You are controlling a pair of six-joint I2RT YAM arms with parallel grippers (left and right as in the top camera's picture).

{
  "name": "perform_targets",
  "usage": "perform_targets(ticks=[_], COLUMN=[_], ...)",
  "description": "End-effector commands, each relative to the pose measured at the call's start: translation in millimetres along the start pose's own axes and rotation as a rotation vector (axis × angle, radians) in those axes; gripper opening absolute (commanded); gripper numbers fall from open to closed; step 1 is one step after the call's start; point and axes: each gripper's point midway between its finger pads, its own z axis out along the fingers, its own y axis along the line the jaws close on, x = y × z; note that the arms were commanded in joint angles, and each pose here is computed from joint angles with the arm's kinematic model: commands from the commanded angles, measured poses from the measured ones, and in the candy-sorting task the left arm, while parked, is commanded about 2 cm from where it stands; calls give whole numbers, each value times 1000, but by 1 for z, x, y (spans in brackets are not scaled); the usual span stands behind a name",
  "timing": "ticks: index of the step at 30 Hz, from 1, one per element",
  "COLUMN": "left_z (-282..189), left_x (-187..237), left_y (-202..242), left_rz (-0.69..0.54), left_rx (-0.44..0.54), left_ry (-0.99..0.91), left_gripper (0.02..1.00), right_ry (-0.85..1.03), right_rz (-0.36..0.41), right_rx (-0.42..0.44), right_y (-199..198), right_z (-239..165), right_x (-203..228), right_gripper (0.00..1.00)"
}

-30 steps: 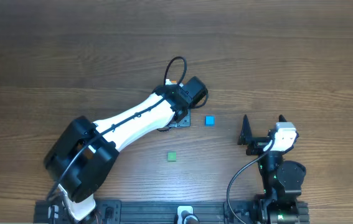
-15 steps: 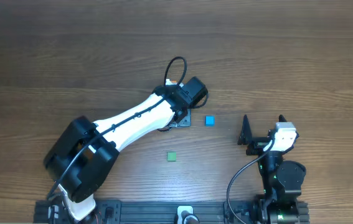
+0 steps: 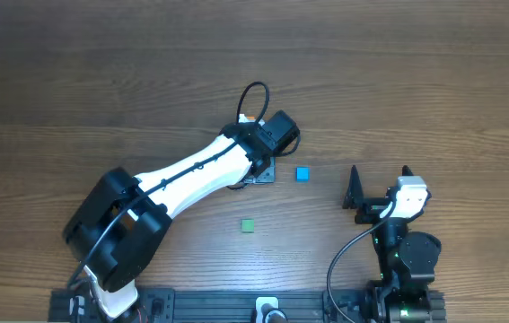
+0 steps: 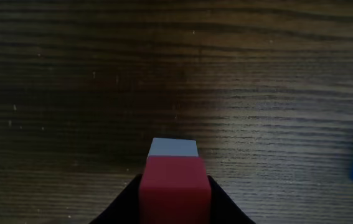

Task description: Stack Cubes

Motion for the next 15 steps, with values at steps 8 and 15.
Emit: perform_targets(ticks=[8, 15], left_z=[9, 9], left_x=[6, 6], left_y=[4, 4], left_rz=[-5, -5], left_rx=[-26, -26], left_ry=[16, 15], left_gripper=[329, 527], right_ry=[-1, -1], right_rz=[-7, -7], right_rx=[-1, -1], right_y=[-1, -1], right_z=[0, 0], right_x=[2, 2], right_gripper=[991, 991])
